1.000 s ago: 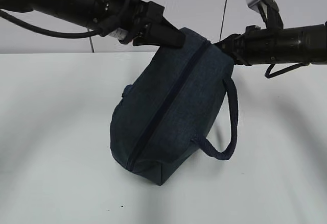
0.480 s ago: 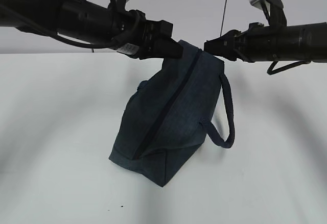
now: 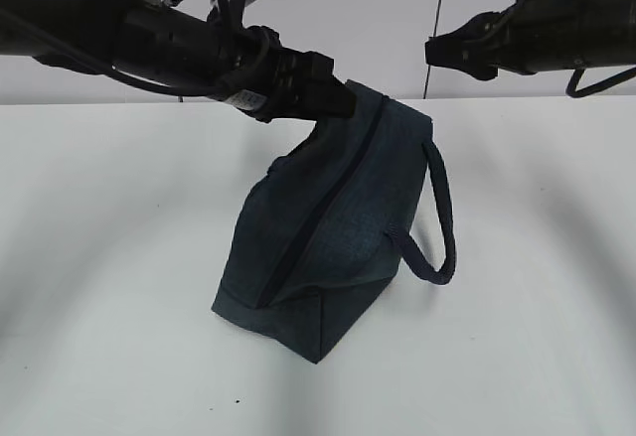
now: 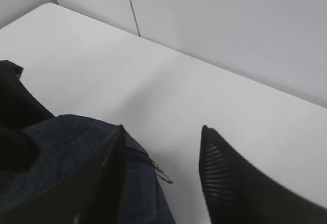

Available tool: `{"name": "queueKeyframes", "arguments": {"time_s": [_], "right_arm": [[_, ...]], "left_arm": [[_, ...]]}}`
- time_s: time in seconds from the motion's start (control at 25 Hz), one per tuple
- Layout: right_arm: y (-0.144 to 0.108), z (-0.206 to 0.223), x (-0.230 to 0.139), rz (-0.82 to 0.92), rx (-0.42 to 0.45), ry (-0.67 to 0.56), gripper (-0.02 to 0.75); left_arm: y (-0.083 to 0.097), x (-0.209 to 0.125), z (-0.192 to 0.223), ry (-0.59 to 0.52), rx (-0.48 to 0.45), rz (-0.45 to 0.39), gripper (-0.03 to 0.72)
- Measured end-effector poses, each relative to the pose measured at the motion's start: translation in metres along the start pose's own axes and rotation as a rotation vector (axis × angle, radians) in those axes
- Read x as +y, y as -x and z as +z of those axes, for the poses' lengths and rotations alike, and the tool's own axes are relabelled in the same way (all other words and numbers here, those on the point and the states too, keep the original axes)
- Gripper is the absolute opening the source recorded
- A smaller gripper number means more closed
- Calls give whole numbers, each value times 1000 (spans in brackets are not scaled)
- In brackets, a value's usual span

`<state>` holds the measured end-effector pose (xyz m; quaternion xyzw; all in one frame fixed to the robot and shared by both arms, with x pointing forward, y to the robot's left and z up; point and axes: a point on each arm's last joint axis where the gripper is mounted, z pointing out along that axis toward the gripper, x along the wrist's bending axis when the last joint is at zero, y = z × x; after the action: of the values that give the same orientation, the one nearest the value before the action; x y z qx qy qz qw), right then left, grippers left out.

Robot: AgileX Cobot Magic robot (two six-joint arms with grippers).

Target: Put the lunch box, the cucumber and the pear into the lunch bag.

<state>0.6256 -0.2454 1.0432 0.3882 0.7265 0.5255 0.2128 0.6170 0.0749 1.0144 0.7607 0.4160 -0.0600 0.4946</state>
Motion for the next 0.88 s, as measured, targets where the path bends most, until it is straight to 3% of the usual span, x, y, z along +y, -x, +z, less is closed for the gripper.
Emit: {"name": "queueKeyframes", "arguments": {"time_s": [0.2, 0.52, 0.68, 0.88], "right_arm": [[-4, -11, 7, -3, -34, -40, 375], [-4, -16, -7, 92, -62, -220, 374], [-3, -20, -16, 140, -95, -327, 374], [-6, -36, -14, 169, -162, -425, 372]], "left_arm": [[1, 4, -10, -19, 79, 123, 319], [27, 24, -50, 19, 145, 312, 321], [31, 29, -70, 20, 187, 296, 322], [23, 25, -95, -78, 266, 220, 322]]}}
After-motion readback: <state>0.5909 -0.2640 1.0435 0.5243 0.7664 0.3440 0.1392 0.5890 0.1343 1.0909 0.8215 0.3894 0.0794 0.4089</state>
